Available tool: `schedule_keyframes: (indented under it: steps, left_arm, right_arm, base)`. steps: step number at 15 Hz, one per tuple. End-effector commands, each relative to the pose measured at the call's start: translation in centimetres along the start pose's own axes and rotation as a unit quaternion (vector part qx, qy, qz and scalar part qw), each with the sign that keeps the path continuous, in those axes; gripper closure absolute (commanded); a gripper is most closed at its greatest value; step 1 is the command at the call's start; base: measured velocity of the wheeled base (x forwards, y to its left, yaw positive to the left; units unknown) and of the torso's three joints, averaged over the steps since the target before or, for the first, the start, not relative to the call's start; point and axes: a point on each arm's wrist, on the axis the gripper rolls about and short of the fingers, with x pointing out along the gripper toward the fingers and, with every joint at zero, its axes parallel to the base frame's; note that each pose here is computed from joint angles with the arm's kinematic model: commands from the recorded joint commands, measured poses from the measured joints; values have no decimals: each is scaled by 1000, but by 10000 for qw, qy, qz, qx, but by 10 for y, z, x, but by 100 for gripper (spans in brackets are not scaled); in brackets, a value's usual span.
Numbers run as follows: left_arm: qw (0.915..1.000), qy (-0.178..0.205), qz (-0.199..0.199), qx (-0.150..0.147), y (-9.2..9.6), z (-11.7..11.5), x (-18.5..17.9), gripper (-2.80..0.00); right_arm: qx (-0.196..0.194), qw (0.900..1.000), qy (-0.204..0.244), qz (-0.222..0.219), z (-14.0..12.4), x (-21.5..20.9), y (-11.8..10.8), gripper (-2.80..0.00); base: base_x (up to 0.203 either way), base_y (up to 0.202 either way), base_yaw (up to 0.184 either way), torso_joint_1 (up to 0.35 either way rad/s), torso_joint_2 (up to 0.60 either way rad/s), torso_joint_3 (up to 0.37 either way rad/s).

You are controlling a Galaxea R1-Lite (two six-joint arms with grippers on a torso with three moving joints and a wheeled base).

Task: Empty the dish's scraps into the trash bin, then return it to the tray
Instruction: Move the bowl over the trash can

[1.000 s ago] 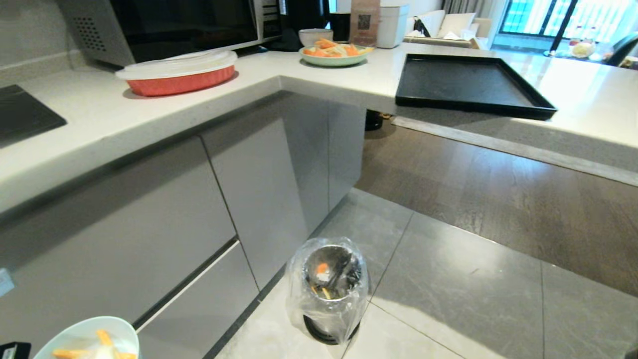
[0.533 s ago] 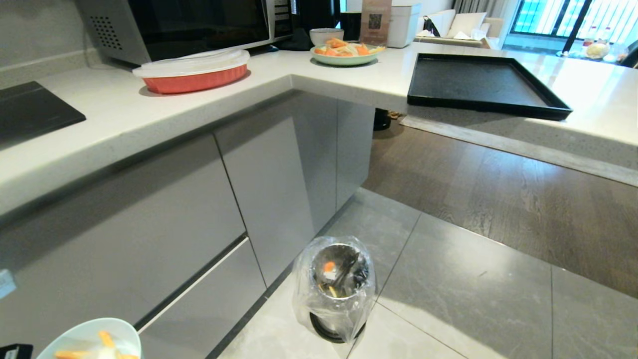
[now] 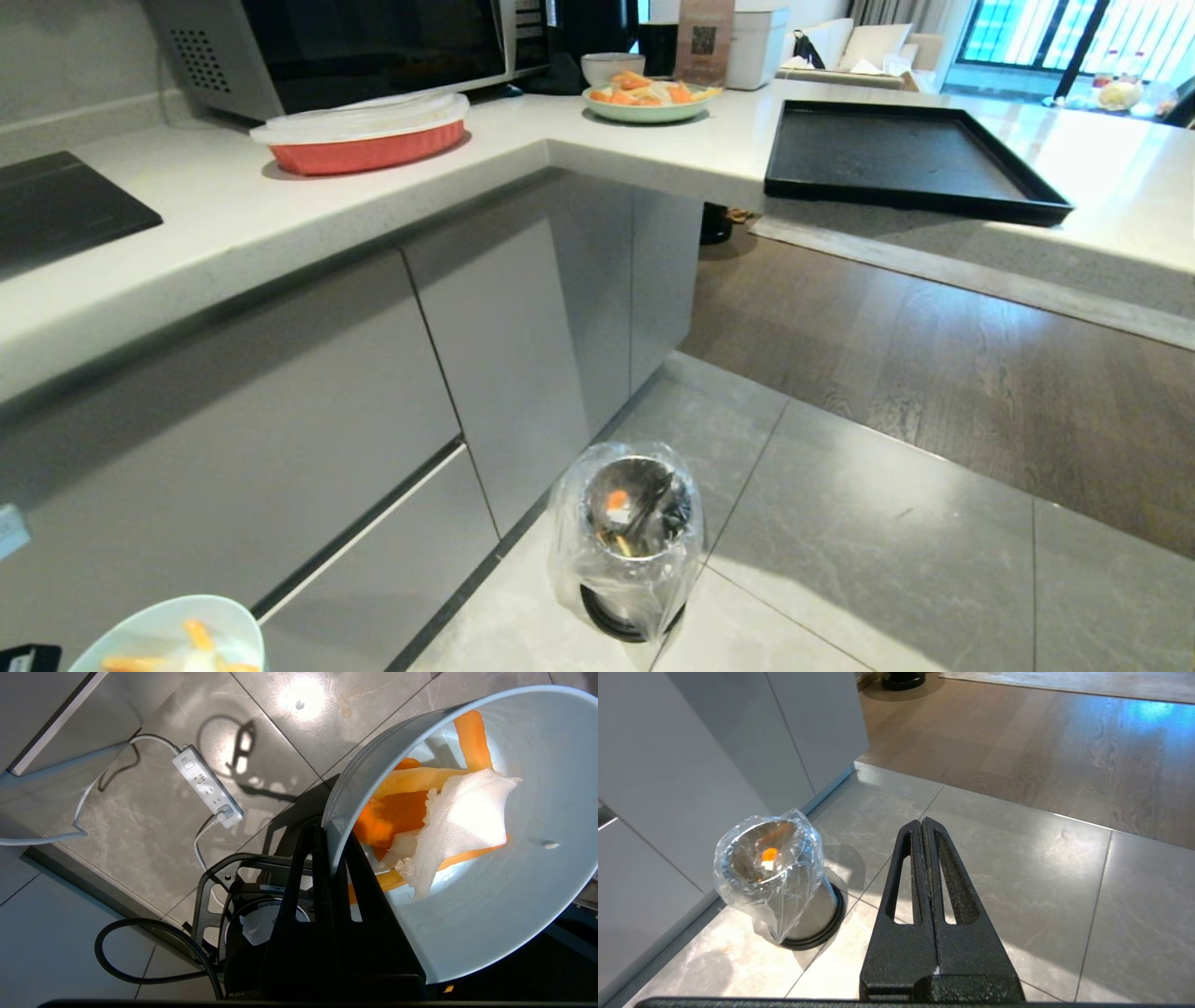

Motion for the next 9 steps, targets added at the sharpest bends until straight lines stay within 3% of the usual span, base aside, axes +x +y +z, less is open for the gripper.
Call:
schedule_keyframes:
  steps: [1,9]
  left_arm:
    - [10000,47,-14,-5,0,0,1,0]
    - [10000,54,-28,-15,0,-1,1,0]
  right_arm:
    - [3,10000,-5,-5,0,0,0,0]
    - [3,10000,-5,-5,0,0,0,0]
  base:
    - [0,0,0,0,0,0]
    - [0,0,0,0,0,0]
